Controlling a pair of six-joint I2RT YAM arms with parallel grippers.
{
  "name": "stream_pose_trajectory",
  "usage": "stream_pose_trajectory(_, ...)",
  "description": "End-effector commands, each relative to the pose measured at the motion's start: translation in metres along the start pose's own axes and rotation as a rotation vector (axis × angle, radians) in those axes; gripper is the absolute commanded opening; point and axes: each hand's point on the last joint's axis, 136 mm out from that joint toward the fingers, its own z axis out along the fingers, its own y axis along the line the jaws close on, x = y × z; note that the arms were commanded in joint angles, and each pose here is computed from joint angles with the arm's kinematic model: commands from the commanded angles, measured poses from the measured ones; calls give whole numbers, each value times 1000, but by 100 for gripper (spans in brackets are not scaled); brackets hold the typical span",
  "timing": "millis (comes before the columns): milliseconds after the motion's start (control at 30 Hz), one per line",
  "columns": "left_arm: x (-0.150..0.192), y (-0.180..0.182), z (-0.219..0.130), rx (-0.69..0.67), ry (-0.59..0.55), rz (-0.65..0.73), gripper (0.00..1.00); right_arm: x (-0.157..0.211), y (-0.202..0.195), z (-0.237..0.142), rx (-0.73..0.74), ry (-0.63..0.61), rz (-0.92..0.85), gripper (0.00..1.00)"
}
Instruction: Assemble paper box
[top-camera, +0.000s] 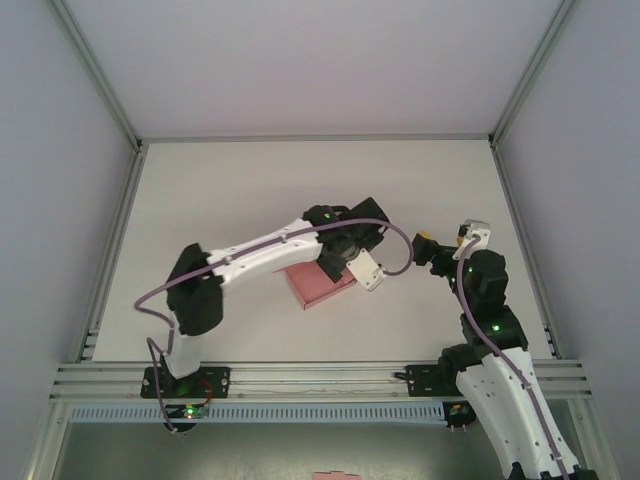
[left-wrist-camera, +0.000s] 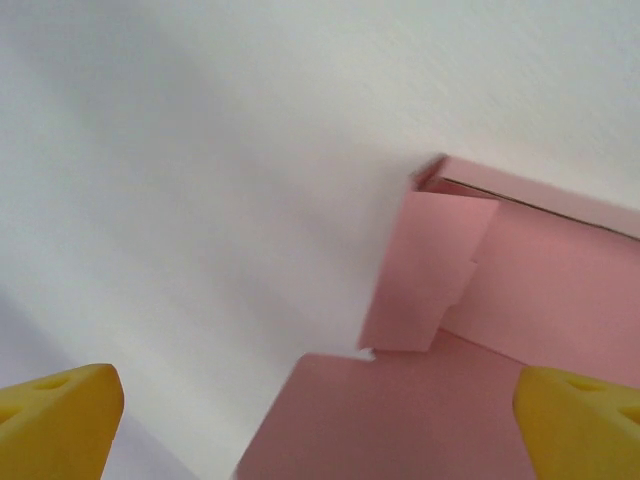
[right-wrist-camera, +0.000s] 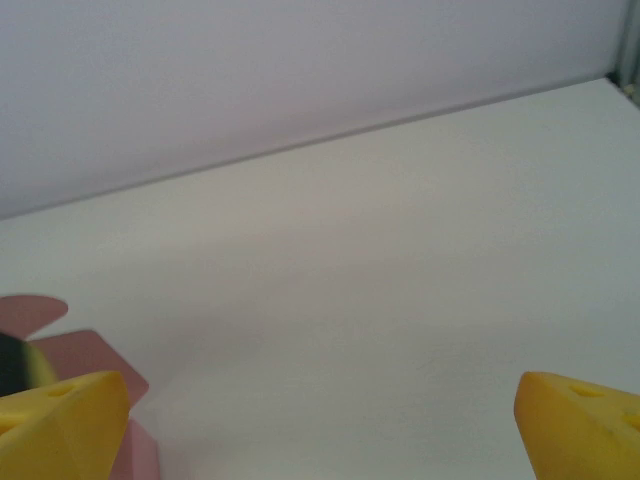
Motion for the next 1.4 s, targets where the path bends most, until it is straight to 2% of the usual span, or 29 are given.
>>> stream_pose_trajectory(0, -26, 44, -63, -253, -210, -235, 100, -13, 25, 10, -138, -38, -96, 98)
stream_pose_trajectory(100, 0, 61, -99, -475, -214, -474, 100, 1, 61, 23, -349, 68, -183, 97)
stream_pose_trajectory(133, 14, 65, -113, -566, -205, -589, 100, 9, 68, 29, -384, 128, -168, 92)
stream_pose_trajectory(167, 32, 67, -131, -679, -197, -753, 100, 20, 73, 37, -402, 202, -166, 86)
stream_pose_trajectory(233, 69, 54, -166, -845, -241, -1093, 100, 46, 80, 50, -398, 334, -204, 83)
stream_pose_trajectory(300, 97, 17, -185, -913, -339, -1402, 100, 76, 96, 58, -427, 439, -249, 83)
stream_pose_trajectory(400, 119, -43, -190, -971, -402, -1660, 100, 108, 117, 67, -486, 528, -290, 80)
stream_pose_trajectory(433, 129, -63, -192, -1004, -378, -1746, 100, 114, 119, 71, -484, 554, -289, 75)
stream_pose_trajectory(533, 175, -131, -203, -1208, -170, -2015, 100, 127, 116, 85, -433, 626, -309, 64)
stream_pose_trajectory(567, 184, -151, -203, -1239, -95, -2062, 100, 131, 115, 88, -424, 646, -322, 62)
stream_pose_trajectory(633, 189, -174, -193, -1236, -18, -2094, 100, 134, 118, 94, -426, 661, -329, 60)
stream_pose_trajectory(800, 193, -201, -157, -1176, 59, -2175, 100, 151, 128, 105, -464, 717, -334, 59)
stream_pose_trajectory(900, 196, -210, -147, -1161, 121, -2201, 100, 165, 123, 111, -442, 774, -338, 54)
stream_pose_trajectory(1033, 197, -215, -139, -1137, 160, -2209, 100, 179, 123, 112, -451, 808, -338, 42)
stream_pose_trajectory(1167, 199, -219, -137, -1155, 157, -2223, 100, 187, 125, 111, -461, 843, -332, 41)
stream_pose_trajectory(1367, 201, -229, -138, -1169, 153, -2244, 100, 198, 117, 116, -394, 872, -332, 37)
